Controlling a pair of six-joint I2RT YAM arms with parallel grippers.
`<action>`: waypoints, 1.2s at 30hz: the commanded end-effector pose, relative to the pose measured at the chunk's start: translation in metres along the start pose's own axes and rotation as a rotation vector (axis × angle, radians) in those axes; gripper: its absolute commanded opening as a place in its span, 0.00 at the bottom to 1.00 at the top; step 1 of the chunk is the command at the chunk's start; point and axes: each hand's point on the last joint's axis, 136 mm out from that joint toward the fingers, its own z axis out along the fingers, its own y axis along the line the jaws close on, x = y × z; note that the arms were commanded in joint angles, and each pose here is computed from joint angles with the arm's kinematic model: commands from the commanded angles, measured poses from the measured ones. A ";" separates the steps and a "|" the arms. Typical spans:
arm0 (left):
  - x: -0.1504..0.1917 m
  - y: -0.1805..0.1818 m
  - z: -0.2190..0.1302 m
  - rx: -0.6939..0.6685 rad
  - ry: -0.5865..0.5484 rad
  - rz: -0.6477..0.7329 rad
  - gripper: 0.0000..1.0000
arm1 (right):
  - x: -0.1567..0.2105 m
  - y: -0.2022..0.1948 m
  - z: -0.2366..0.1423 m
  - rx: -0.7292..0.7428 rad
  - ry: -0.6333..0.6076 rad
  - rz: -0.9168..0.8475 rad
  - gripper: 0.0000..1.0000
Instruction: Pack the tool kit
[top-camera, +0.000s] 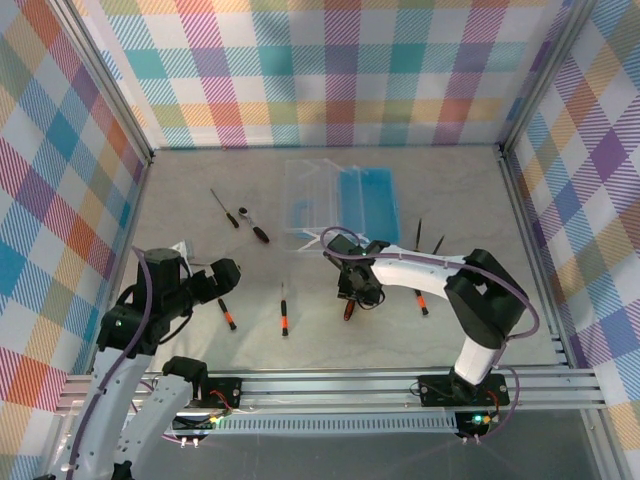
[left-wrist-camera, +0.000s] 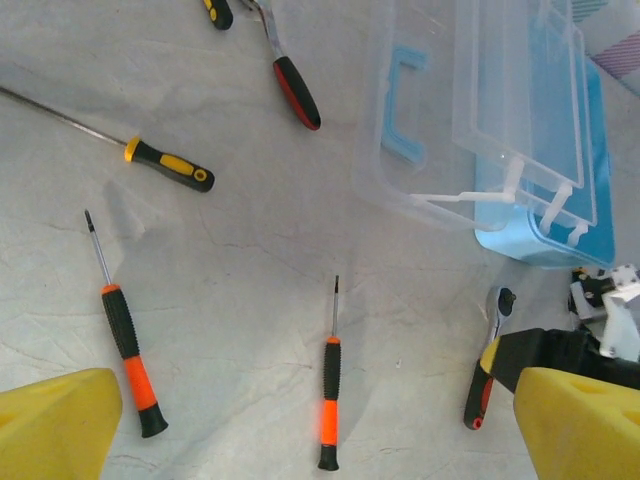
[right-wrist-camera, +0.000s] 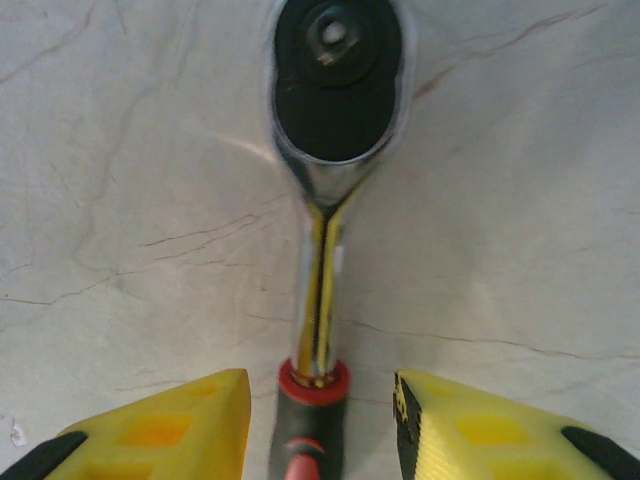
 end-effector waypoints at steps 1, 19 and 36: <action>0.005 0.001 0.000 0.018 0.001 -0.048 1.00 | 0.002 0.015 0.003 -0.034 0.007 0.008 0.42; 0.002 0.011 0.005 -0.043 -0.007 -0.066 1.00 | 0.014 -0.035 0.019 0.089 -0.014 -0.129 0.24; -0.001 0.009 0.006 -0.013 -0.046 -0.044 1.00 | 0.027 -0.052 0.007 0.057 -0.003 -0.250 0.30</action>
